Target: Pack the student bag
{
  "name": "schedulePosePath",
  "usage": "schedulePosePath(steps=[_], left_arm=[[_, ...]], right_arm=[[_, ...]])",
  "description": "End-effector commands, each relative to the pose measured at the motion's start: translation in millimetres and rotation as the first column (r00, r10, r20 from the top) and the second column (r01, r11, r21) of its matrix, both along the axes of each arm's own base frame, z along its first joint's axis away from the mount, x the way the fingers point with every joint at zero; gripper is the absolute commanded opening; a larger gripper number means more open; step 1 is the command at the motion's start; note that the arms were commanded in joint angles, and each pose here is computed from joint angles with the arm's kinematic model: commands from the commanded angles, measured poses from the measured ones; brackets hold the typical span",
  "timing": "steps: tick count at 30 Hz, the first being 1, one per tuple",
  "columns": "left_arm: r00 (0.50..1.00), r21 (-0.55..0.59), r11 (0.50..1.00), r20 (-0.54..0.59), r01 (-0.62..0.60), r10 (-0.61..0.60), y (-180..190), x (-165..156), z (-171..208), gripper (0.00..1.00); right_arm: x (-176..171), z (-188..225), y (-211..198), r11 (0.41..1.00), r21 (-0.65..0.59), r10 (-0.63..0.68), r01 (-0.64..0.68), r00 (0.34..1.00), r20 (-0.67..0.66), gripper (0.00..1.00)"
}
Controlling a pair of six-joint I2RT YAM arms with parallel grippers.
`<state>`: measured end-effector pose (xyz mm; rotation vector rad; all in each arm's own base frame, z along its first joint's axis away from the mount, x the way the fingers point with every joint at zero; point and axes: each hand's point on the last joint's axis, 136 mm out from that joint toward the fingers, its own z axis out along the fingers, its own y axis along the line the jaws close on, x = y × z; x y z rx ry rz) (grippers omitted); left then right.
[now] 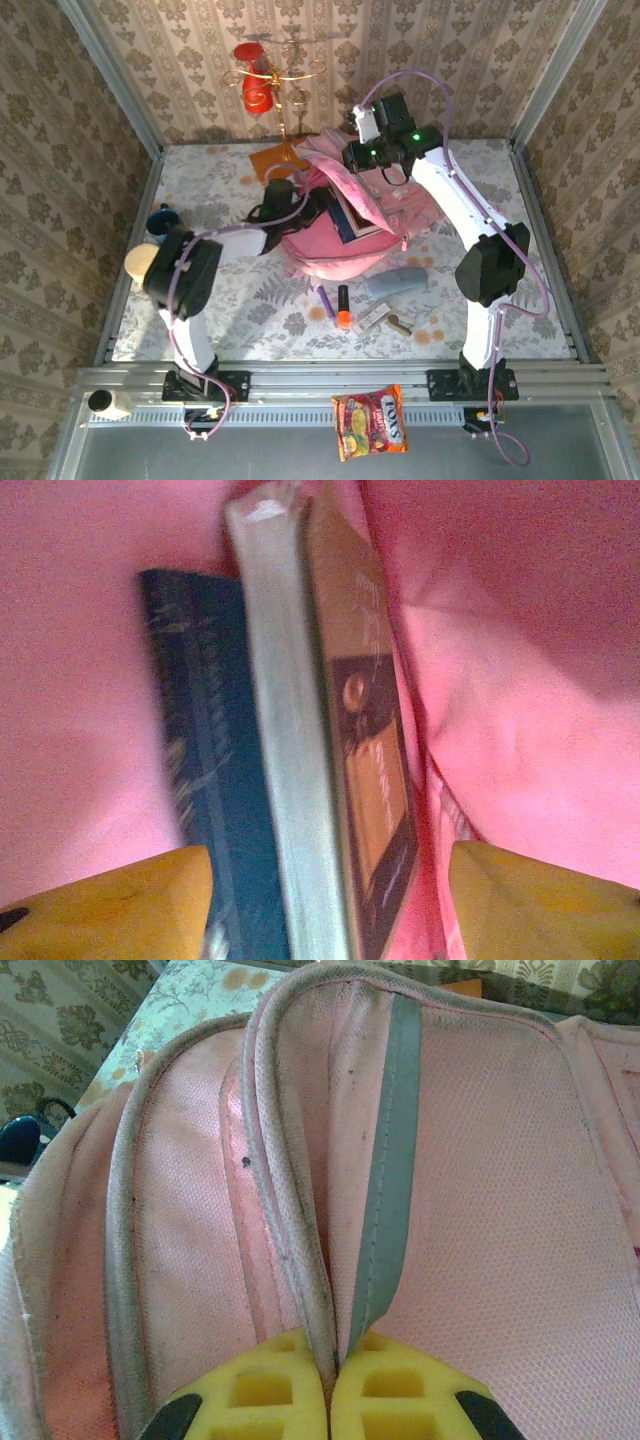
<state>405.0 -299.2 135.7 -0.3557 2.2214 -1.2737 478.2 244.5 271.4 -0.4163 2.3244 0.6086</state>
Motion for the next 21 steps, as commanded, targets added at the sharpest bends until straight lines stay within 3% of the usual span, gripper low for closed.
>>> schedulePosePath(steps=[1, 3, 5, 7, 10, 15, 21], left_arm=[[0.994, 0.005, 1.0, 0.106, 0.027, -0.027, 30.6, -35.6, 33.5, 0.66], [0.991, 0.057, 0.998, 0.136, 0.01, -0.018, 56.7, -61.0, 37.9, 0.68], [0.991, 0.181, 0.983, 0.135, -0.037, 0.012, 89.2, -84.1, 29.6, 0.74], [0.983, 0.309, 0.938, 0.134, -0.158, 0.122, 137.0, -96.8, 14.4, 0.83], [0.967, 0.327, 0.911, 0.114, -0.253, 0.228, 178.0, -106.5, -2.2, 0.86], [0.984, 0.305, 0.935, 0.069, -0.179, 0.166, 174.8, -109.0, -3.7, 0.87], [0.997, 0.284, 0.956, 0.062, -0.069, 0.054, 141.4, -111.0, -6.2, 0.88]], right_arm=[[11.6, 26.7, 3.3, 0.999, 0.054, 0.004, -0.01, 0.994, 0.113, 0.0], [12.2, 11.3, 4.0, 1.0, 0.01, 0.01, -0.011, 0.995, 0.104, 0.0], [9.8, -7.3, 11.2, 0.997, -0.06, 0.046, -0.04, 0.994, 0.096, 0.0], [8.8, -30.1, 20.5, 0.987, -0.14, 0.089, -0.076, 0.992, 0.086, 0.0], [5.5, -69.1, 33.8, 0.962, -0.239, 0.142, -0.128, 0.989, 0.043, 0.07], [-3.6, -101.1, 34.0, 0.929, -0.344, 0.14, -0.137, 0.99, -0.016, 0.39], [-55.8, -84.5, -26.5, 0.95, -0.308, -0.04, 0.06, 0.997, 0.071, 0.56]])
